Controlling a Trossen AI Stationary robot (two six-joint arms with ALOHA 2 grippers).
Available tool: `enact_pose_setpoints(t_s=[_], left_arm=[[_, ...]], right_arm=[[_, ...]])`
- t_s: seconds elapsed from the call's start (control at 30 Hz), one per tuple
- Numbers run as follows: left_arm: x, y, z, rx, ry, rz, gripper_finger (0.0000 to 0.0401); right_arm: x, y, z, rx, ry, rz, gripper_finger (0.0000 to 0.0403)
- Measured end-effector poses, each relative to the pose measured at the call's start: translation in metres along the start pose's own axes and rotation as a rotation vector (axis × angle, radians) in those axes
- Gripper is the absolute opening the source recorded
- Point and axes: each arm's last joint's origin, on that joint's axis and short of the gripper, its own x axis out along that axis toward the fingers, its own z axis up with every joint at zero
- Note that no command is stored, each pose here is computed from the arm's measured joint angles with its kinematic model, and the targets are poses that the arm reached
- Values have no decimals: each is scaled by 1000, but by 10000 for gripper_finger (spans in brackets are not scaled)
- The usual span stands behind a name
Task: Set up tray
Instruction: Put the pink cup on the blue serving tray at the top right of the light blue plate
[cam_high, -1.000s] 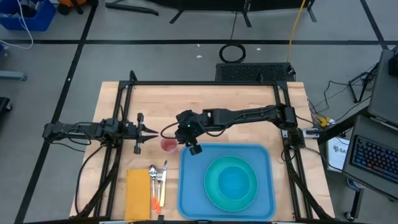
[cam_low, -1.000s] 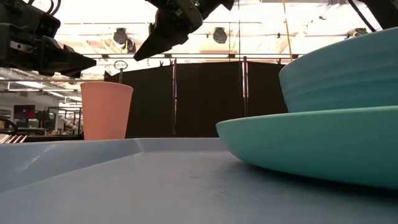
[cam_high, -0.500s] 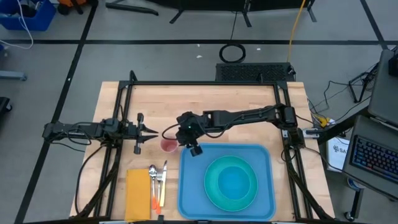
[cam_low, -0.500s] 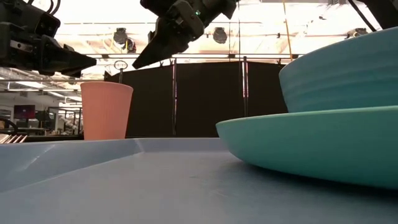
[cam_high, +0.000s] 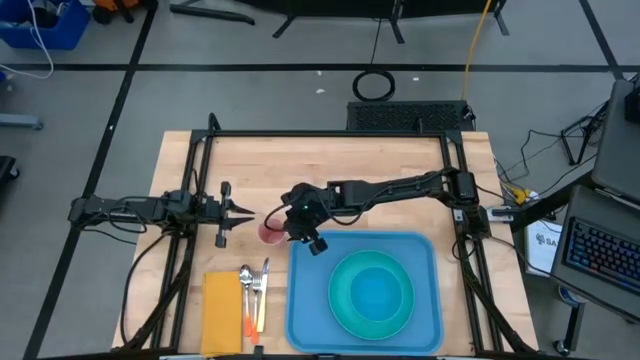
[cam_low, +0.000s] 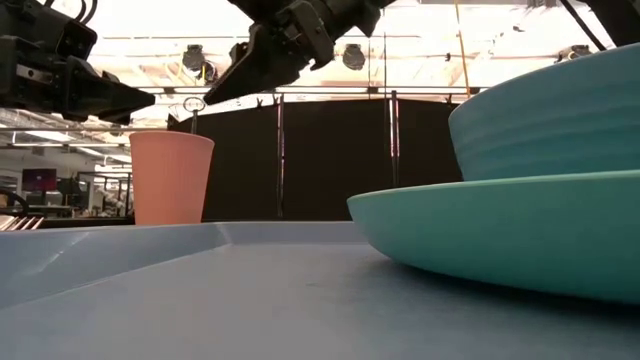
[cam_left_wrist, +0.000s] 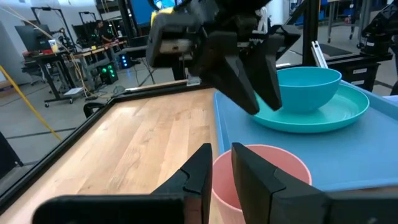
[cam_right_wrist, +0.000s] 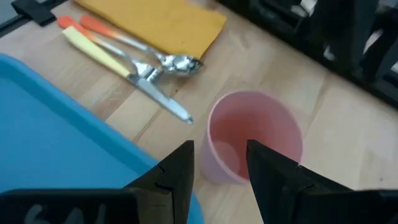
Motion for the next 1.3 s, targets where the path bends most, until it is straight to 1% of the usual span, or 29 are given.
enact_pose_setpoints(t_s=[0.13, 0.2, 0.5, 0.9, 1.17, 1.3], left_arm=[[0, 0, 0, 0, 0, 0, 67], [0, 0, 0, 0, 0, 0, 67], [0, 0, 0, 0, 1, 4, 67], [0, 0, 0, 0, -1, 0, 67], [0, 0, 0, 0, -1, 0, 67], [0, 0, 0, 0, -2, 0, 67]], right_arm=[[10, -1, -4, -16, -6, -3, 135], [19, -3, -6, -31, -34, -19, 135], [31, -1, -15, -23, -11, -4, 135], [33, 0, -17, -1, 5, 6, 134], [48, 1, -29, 14, 38, 24, 134], [48, 1, -28, 6, 23, 14, 132]])
